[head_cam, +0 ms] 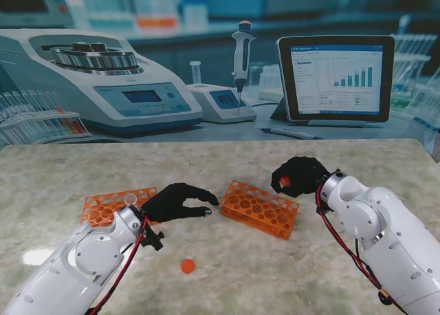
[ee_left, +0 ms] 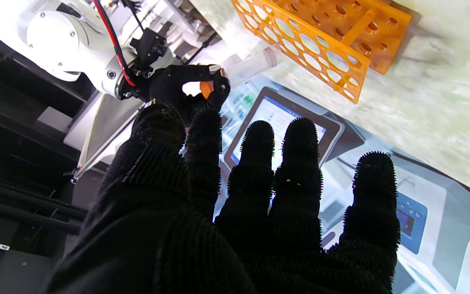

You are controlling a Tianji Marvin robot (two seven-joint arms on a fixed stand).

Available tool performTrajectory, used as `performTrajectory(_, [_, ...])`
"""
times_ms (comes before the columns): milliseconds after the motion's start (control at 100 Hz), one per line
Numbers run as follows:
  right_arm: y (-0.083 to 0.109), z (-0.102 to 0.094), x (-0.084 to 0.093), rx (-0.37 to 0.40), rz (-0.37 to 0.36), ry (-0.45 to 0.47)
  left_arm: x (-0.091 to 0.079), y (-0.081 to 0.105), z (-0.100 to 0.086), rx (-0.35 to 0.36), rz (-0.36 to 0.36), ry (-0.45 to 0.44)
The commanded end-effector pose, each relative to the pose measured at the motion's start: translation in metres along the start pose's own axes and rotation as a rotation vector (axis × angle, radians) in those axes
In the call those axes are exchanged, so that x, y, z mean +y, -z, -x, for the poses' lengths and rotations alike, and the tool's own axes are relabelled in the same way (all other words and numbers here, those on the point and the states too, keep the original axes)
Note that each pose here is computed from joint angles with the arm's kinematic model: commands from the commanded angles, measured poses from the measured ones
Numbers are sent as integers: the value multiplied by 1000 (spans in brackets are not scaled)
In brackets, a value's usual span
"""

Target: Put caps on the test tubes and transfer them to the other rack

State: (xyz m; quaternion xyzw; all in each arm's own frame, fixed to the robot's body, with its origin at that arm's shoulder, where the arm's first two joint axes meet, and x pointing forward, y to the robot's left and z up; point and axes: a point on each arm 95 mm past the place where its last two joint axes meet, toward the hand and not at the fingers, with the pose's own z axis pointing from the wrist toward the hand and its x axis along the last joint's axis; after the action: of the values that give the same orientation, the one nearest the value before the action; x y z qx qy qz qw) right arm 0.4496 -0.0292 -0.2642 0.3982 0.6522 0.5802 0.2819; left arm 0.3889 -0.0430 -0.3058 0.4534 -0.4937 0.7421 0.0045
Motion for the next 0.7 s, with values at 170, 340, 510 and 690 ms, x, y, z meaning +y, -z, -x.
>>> performTrajectory(170, [10,-1,-10,-3,-40,11,1,-1,-1,3,5,0])
performTrajectory(340, [11,-2,-8,-1,-43,11,1,-1,-1,3,4,0])
performTrajectory(510, [12,-5,-5,11,-39,11,1,0,-1,4,2,-1])
performTrajectory(690, [13,-8,0,21,-45,19,0,0,-1,5,1,-2])
